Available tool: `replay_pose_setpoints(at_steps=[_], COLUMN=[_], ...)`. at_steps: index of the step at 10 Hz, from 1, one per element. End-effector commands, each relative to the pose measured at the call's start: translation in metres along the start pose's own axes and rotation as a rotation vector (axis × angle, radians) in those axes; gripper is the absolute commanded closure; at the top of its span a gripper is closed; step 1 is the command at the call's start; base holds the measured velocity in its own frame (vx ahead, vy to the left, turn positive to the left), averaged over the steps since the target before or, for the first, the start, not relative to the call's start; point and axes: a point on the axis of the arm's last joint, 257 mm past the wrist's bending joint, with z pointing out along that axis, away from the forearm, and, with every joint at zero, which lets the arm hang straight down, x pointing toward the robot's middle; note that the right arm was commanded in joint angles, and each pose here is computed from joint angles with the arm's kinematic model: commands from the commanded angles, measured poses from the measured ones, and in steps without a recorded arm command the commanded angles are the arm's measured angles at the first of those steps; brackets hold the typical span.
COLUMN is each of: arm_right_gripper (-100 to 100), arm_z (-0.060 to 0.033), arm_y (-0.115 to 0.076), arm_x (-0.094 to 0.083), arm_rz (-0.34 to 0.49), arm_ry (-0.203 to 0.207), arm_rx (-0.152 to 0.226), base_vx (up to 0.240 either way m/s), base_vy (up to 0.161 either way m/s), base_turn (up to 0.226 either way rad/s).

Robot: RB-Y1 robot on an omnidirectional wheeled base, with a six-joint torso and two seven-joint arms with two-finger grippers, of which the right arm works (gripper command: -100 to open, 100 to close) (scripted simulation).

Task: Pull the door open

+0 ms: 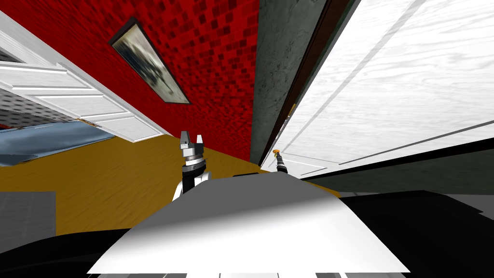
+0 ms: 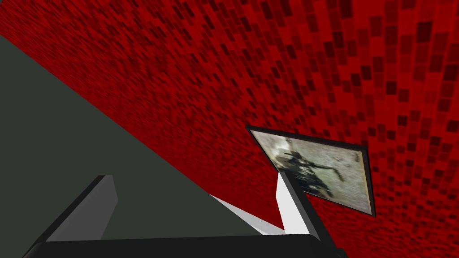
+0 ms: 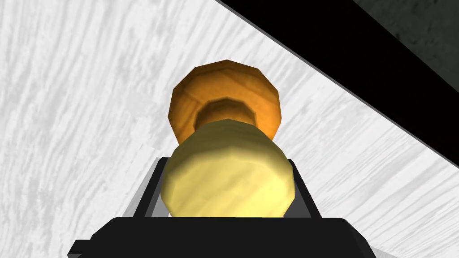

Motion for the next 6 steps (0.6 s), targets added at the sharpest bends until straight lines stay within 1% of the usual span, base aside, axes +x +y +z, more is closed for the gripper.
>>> replay_pose_setpoints(at_steps=[1, 2, 3, 5, 6], arm_right_gripper=[100, 100, 100, 100, 100], arm_z=[0.0021, 0.0021, 0.0026, 0.0031, 0.0036], arm_y=[0.0016, 0.0016, 0.0021, 0.0025, 0.0029], arm_x=[0.0078, 0.0078, 0.0084, 0.0089, 0.0094], arm_rz=[0.058, 0.061, 0.105, 0.151, 0.187], arm_ry=[0.010, 0.010, 0.011, 0.013, 0.014], arm_rx=[-0.005, -0.005, -0.006, -0.007, -0.007], base_vx=[-0.019, -0.017, -0.023, -0.031, -0.026], base_vy=[-0.005, -0.002, 0.001, -0.006, -0.006], base_turn=[0.008, 0.017, 0.007, 0.011, 0.005])
